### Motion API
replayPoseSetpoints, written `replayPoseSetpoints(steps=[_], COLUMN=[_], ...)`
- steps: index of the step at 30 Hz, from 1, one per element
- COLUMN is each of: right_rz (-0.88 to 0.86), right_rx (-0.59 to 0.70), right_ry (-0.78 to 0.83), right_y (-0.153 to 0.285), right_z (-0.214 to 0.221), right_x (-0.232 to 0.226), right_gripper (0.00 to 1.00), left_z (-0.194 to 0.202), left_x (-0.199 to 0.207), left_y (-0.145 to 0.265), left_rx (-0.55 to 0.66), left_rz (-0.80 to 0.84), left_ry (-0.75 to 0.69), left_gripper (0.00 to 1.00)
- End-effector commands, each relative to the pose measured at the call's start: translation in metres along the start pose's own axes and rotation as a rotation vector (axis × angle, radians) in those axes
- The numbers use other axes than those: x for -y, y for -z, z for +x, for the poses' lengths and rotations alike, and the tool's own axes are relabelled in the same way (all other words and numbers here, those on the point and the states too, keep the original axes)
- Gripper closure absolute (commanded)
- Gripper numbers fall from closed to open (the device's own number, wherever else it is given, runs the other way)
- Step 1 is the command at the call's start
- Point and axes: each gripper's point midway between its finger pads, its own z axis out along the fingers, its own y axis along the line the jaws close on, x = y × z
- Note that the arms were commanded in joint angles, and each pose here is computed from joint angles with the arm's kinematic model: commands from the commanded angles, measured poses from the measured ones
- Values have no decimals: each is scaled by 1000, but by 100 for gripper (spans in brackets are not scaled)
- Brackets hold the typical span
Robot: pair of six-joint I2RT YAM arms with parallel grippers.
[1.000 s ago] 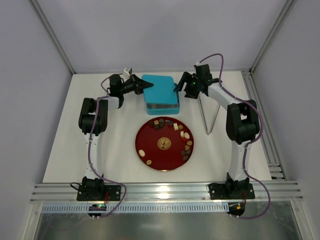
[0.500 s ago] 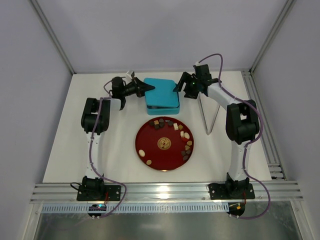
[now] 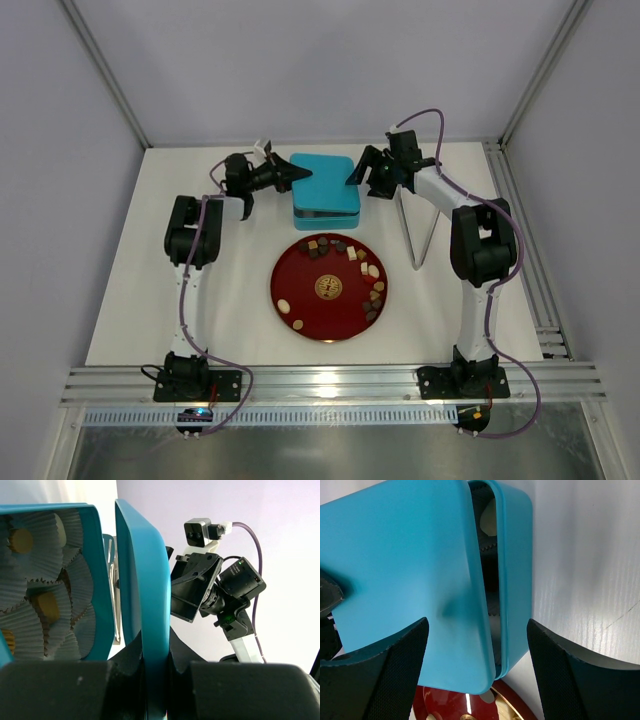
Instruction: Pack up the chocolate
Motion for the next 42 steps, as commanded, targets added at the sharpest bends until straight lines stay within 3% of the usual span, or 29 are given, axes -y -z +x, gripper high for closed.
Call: replayPoseSetpoints(steps=[1,18,34,42], right_rz=[-49,-49,-35,-30], right_rx=[49,34,7,0], right_ry=[37,47,45,42], right_y=[2,-4,-15,-18], right_z=[-16,-12,0,3], right_x=[-18,-18,-14,-11], right_gripper=[20,20,28,34], left_z=[-1,0,-3,-2], left_x=[18,7,-5,-9], left_y=[-5,-10,-2,1], left_rx=[-15,-26,-23,-29], left_rz=[55,49,28,19], left_ry=[-66,-49,-36,-32], left_gripper=[93,92,87,75])
